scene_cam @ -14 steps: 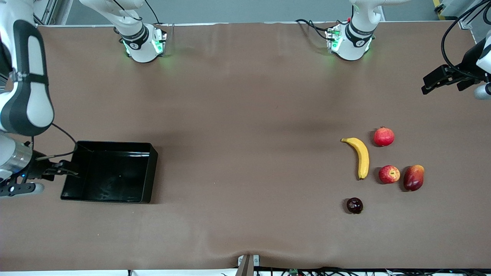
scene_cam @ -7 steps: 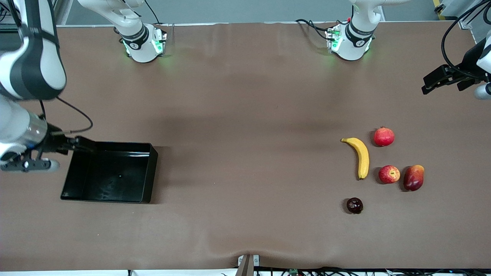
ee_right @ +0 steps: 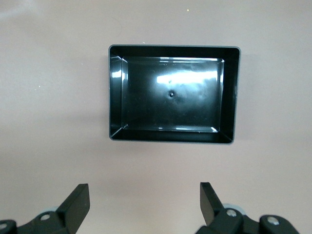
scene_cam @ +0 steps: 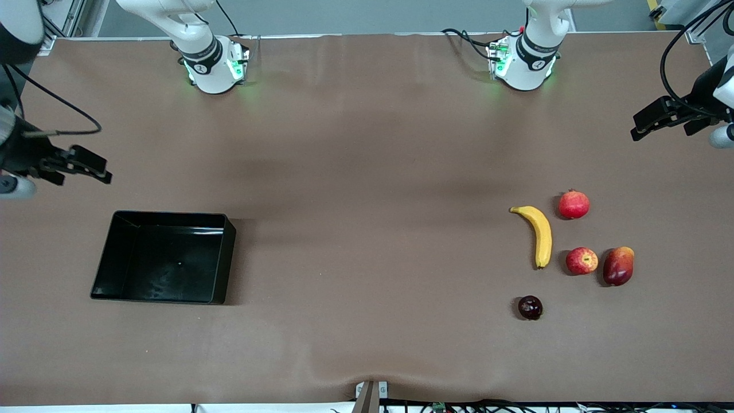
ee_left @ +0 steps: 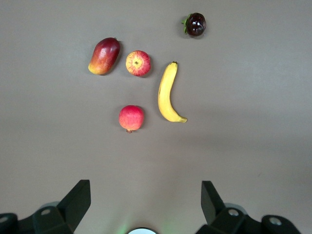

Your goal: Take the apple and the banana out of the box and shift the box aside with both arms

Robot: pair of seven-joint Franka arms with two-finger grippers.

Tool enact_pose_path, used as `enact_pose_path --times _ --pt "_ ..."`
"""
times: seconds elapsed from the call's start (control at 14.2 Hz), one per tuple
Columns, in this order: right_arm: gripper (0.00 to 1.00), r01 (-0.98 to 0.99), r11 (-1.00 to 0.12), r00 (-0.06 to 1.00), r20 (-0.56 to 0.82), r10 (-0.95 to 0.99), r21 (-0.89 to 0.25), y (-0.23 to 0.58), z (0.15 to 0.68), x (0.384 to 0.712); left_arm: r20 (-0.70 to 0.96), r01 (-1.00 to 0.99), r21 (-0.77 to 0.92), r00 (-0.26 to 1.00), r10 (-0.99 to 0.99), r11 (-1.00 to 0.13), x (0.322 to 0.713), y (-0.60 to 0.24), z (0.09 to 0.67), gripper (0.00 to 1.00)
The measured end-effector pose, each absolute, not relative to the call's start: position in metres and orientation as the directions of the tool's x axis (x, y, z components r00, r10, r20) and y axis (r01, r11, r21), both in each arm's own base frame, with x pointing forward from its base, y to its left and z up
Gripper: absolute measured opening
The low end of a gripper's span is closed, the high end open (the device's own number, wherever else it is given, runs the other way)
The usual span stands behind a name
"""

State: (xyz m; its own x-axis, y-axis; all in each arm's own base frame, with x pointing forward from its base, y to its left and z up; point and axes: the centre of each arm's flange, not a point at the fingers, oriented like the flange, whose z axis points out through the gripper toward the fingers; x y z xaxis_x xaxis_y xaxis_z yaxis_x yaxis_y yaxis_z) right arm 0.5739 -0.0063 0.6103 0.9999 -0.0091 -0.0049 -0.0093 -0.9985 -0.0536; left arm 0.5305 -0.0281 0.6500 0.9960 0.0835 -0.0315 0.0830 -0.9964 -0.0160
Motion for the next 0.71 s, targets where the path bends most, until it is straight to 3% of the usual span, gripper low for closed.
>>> enact_pose_path --times 0.71 --pt "1.00 -0.058 -0.998 0.997 -0.049 -0.056 -0.030 -0.035 0.654 0.542 -0.023 0.083 -0.016 0.996 0.084 -0.996 0.528 -0.028 0.654 1.00"
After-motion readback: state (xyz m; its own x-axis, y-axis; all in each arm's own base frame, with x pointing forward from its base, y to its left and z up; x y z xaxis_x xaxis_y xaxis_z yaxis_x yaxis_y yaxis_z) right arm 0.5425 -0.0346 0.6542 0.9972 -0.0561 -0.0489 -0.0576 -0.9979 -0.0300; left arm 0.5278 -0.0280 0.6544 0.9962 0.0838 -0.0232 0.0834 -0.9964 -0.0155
